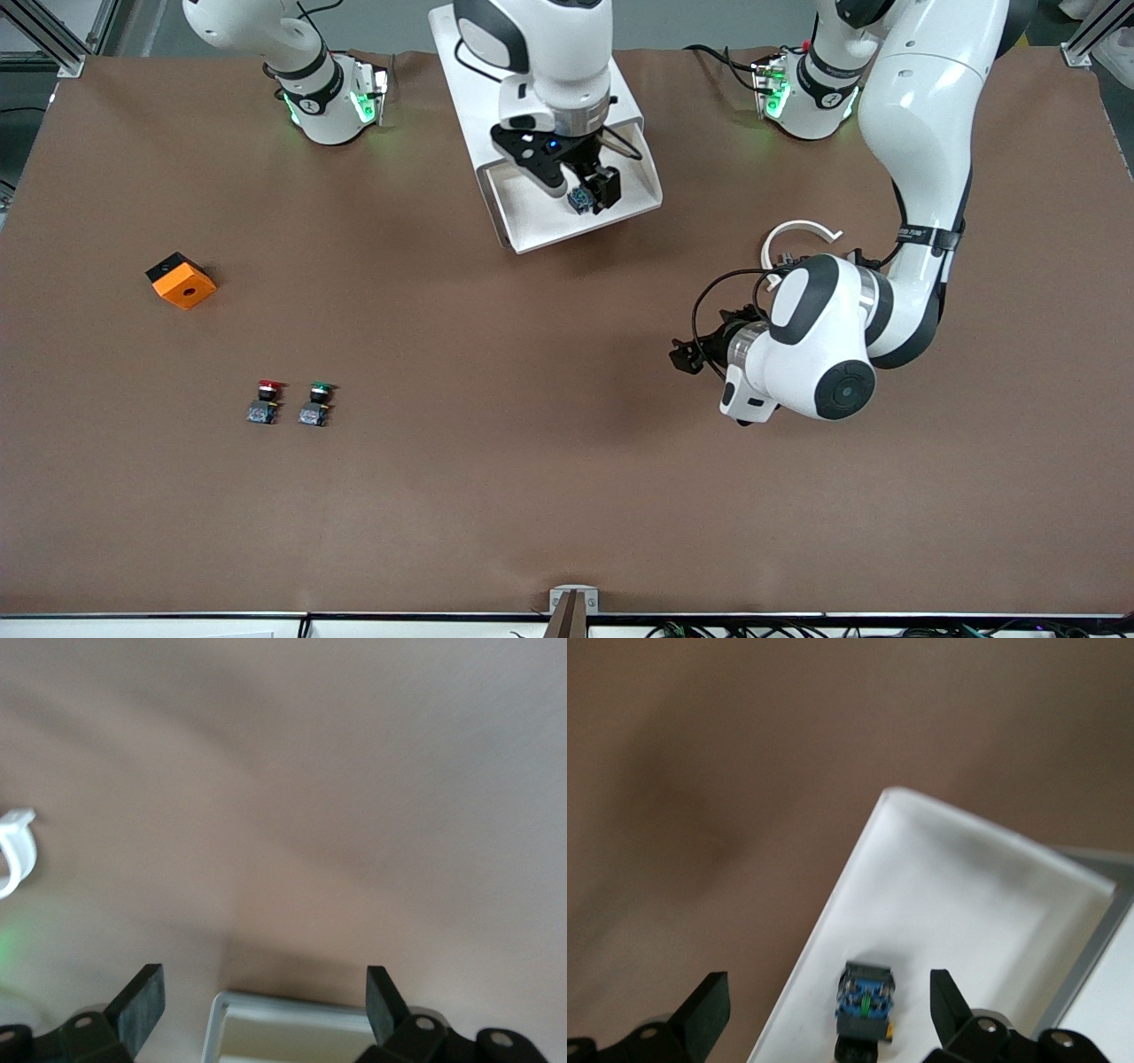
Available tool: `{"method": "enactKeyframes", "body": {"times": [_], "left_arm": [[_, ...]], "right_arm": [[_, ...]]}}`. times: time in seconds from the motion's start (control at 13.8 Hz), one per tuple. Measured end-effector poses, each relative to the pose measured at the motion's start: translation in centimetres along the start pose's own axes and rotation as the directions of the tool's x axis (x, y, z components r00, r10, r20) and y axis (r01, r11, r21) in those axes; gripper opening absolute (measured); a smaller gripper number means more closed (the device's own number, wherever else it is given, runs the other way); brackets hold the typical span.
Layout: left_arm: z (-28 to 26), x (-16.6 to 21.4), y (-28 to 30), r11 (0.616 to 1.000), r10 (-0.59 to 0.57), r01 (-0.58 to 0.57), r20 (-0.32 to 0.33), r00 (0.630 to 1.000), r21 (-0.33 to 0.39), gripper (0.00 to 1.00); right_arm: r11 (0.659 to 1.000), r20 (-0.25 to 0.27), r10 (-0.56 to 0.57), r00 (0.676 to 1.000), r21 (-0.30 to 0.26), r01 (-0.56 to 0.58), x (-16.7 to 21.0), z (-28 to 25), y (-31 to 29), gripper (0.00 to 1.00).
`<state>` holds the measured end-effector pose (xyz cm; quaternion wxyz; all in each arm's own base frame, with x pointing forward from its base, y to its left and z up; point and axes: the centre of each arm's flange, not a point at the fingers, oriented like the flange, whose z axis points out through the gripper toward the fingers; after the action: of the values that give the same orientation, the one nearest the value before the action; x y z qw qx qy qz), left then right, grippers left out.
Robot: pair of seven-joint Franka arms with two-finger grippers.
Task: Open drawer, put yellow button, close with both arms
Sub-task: 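Open the right gripper and withdraw while the left gripper releases the drawer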
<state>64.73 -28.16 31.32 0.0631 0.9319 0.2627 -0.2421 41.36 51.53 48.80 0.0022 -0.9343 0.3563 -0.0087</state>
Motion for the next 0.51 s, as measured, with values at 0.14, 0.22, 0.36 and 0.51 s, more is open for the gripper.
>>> {"method": "enactKeyframes", "body": {"times": [0.14, 0.22, 0.36, 0.51], "left_arm": [[-0.6, 0.5, 0.4, 1.000, 0.017, -0.018, -0.085, 0.996, -0.015, 1.00], [-0.8, 0.6, 0.7, 0.999, 0.026, -0.028, -0.119, 0.993, -0.021, 1.00], [-0.8, 0.2, 1.5, 0.998, 0.042, -0.047, -0.154, 0.987, -0.030, 1.00], [-0.6, -0.4, 2.4, 0.997, 0.062, -0.070, -0.192, 0.979, -0.035, 1.00]], "right_arm": [[0.994, 0.004, -0.098, 0.995, -0.038, 0.098, 4.6, -0.8, 0.3, 1.00], [0.987, 0.009, -0.151, 0.988, -0.053, 0.151, 7.0, -1.1, 0.6, 1.00], [0.962, 0.033, -0.255, 0.966, -0.089, 0.257, 12.7, -1.9, 2.1, 1.00], [0.926, 0.070, -0.357, 0.932, -0.108, 0.362, 19.4, -3.3, 4.6, 1.00]]}}
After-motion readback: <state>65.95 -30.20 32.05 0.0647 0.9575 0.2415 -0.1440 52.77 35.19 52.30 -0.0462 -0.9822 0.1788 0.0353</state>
